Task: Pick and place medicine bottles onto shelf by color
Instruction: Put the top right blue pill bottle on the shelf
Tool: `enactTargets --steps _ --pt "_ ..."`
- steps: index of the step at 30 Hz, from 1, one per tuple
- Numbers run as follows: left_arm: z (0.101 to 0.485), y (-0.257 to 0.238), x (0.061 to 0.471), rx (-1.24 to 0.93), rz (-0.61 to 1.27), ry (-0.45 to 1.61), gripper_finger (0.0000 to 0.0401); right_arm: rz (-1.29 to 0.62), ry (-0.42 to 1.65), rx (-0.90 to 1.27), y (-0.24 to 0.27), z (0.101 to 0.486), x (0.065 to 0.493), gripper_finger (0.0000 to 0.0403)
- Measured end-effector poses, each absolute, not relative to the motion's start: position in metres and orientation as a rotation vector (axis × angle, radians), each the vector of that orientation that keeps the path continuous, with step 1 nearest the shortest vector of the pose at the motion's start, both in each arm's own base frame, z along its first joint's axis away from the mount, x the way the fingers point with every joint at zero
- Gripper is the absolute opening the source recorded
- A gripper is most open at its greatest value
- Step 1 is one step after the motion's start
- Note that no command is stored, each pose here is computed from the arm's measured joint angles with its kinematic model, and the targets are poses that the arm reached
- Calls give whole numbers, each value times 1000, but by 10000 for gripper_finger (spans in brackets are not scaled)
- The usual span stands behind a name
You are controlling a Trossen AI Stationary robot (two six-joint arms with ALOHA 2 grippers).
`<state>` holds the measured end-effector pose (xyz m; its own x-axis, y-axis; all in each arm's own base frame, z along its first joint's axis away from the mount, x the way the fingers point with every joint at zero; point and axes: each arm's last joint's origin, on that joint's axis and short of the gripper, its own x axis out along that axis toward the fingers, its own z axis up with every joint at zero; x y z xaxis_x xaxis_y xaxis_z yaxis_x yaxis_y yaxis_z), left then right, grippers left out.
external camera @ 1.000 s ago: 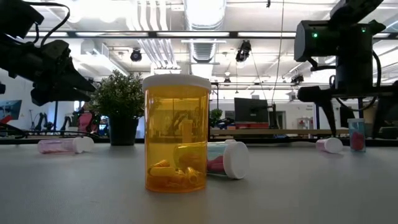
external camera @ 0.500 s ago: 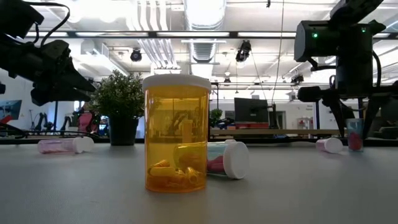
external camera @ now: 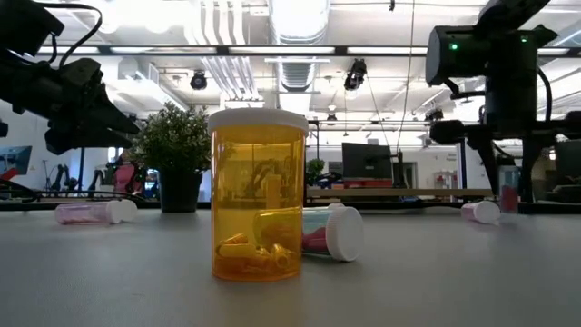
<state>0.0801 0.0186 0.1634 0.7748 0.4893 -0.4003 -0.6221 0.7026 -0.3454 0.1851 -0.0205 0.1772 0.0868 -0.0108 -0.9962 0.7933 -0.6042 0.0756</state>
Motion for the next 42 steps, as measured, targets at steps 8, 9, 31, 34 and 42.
enactTargets --steps 8,9,31,34,42 --pt "163 19 80 -487 628 290 205 -1610 776 1709 -43 204 187 100" --pt "163 19 80 -487 628 289 205 -1615 773 1710 -47 208 187 100" --pt "163 19 80 -487 628 289 205 -1449 1021 1439 -175 235 201 102" --pt "163 19 80 -487 628 290 205 -1407 1083 1391 -197 229 205 103" --pt "163 19 80 -487 628 290 205 -1295 1158 1297 -245 221 218 107"
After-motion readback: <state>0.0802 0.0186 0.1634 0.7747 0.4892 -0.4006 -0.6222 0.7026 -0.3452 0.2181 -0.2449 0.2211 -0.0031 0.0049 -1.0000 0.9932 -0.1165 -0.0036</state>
